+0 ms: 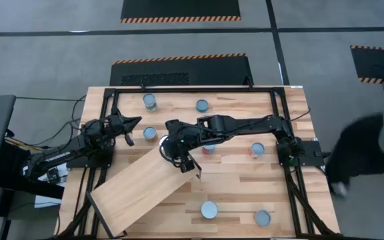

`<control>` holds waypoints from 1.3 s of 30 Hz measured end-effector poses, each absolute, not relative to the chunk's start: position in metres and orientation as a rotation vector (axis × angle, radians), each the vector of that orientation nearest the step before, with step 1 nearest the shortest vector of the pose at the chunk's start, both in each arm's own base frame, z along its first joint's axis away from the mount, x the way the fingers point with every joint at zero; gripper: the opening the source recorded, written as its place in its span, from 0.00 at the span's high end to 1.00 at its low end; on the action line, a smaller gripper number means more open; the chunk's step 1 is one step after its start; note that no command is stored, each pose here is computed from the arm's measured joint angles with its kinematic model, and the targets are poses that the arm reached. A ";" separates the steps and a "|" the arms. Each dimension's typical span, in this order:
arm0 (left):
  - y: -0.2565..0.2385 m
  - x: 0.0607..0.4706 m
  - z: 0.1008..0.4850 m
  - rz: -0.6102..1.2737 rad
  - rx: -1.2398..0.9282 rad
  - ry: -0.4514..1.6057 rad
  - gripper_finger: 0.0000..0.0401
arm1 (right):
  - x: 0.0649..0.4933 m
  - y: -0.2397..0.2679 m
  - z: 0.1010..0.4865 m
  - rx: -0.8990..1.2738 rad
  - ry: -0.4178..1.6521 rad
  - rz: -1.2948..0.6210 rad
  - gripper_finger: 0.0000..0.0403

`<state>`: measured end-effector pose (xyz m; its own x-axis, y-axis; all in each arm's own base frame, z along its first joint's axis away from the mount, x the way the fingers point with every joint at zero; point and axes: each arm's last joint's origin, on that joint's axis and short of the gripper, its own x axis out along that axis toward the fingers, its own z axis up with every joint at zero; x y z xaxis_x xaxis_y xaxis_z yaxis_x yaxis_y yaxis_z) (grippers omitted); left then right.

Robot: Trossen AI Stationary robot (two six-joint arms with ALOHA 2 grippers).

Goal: Pick and place cans onto a shelf
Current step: Put the canned mixed vegetables on the shelf

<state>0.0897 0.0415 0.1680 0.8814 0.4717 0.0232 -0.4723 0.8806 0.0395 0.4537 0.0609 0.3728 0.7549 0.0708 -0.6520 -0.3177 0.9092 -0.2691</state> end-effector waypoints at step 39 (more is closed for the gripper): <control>0.062 0.112 0.189 0.548 -0.050 0.340 1.00 | 0.269 -0.022 0.228 -0.147 0.106 -0.143 0.98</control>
